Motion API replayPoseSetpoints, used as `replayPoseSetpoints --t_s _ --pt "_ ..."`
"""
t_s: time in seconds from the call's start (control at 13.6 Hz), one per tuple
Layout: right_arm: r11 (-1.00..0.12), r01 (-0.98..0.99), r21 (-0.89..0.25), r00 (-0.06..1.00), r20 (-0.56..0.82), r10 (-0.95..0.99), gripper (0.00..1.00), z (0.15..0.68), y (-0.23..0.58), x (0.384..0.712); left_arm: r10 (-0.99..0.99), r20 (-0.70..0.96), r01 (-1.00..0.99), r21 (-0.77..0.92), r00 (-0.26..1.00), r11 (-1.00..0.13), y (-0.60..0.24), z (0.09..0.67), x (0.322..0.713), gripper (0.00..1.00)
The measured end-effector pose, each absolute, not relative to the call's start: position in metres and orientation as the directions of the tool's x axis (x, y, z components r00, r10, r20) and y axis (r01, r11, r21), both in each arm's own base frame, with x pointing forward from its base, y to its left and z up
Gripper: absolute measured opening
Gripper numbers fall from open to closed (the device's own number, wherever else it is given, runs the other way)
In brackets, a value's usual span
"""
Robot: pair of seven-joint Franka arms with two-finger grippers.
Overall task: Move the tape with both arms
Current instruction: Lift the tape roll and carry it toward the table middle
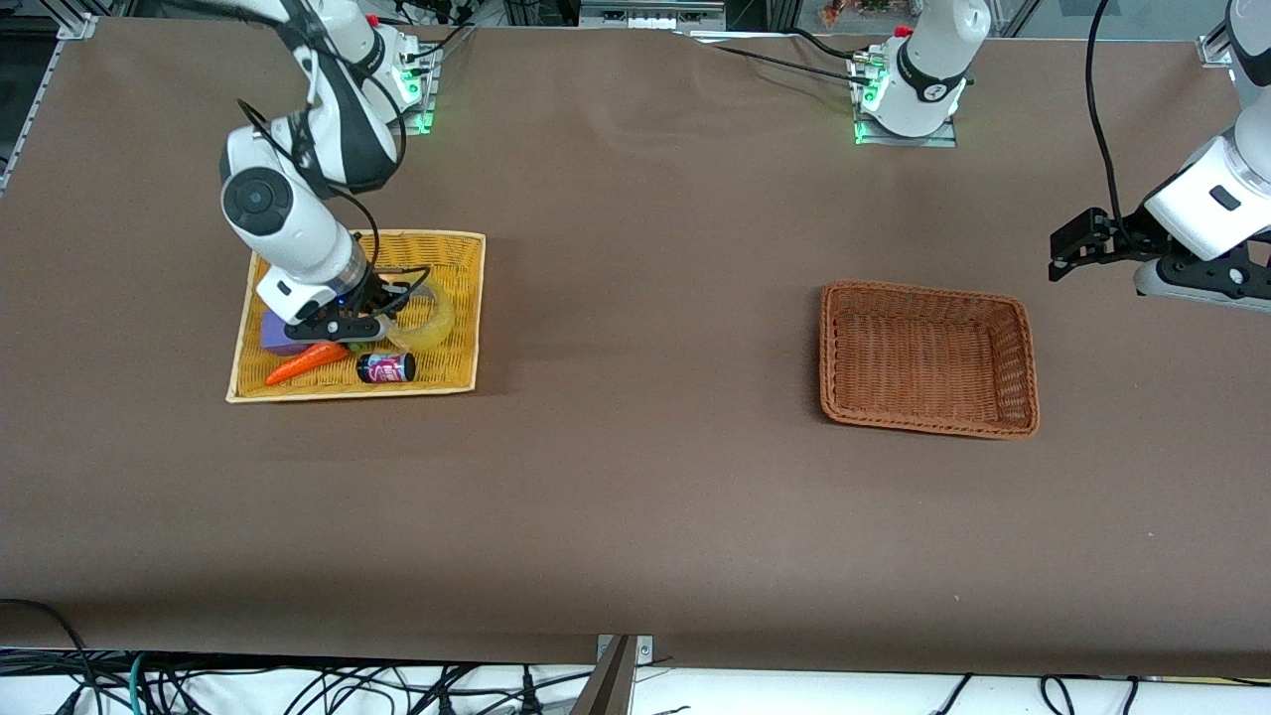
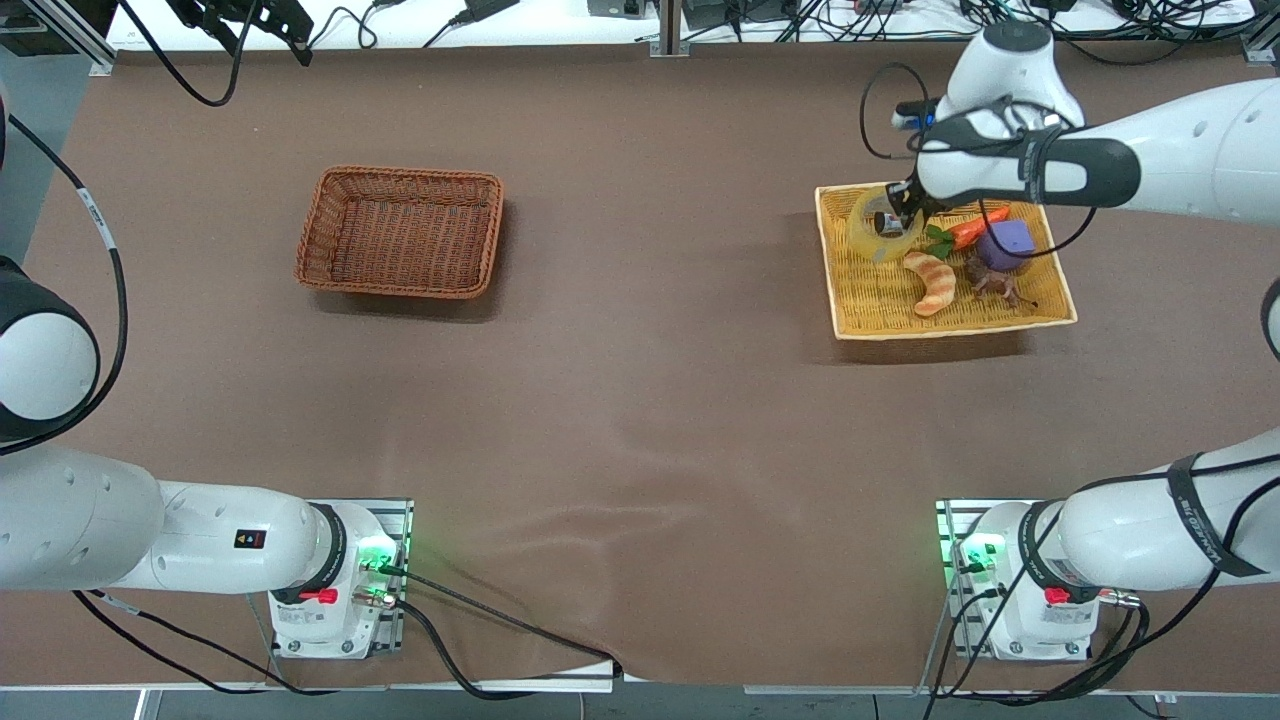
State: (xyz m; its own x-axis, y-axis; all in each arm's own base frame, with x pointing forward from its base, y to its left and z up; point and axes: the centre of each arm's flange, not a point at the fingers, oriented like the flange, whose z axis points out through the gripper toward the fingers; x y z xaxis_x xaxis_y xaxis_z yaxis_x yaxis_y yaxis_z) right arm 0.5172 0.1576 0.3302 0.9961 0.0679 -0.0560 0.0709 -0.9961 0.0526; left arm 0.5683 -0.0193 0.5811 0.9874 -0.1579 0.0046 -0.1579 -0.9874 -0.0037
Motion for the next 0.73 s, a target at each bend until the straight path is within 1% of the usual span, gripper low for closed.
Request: replayPoseSetpoints --t_s 0.15,0.29,0.51,0.73 --pt "-0.998 0.032 0.054 0.999 -0.040 0.030 0.21 0.374 0.202 0.521 -0.158 0.005 -0.158 -0.004 0.987 -0.987 -0.019 0.581 0.568 1.00" --pt "-0.999 -0.031 0.025 1.000 -0.003 -0.031 0.21 0.397 0.265 0.519 -0.158 0.005 -0.158 -0.004 0.987 -0.987 -0.019 0.581 0.568 1.00" --pt "-0.990 -0.138 -0.034 0.990 -0.007 -0.138 0.21 0.391 0.369 0.513 -0.157 0.005 -0.157 -0.004 0.988 -0.988 -0.019 0.581 0.569 1.00" --pt "-0.973 -0.226 -0.043 0.974 -0.008 -0.226 0.21 0.357 0.454 0.513 -0.157 0.005 -0.157 -0.004 0.988 -0.988 -0.019 0.581 0.569 1.00"
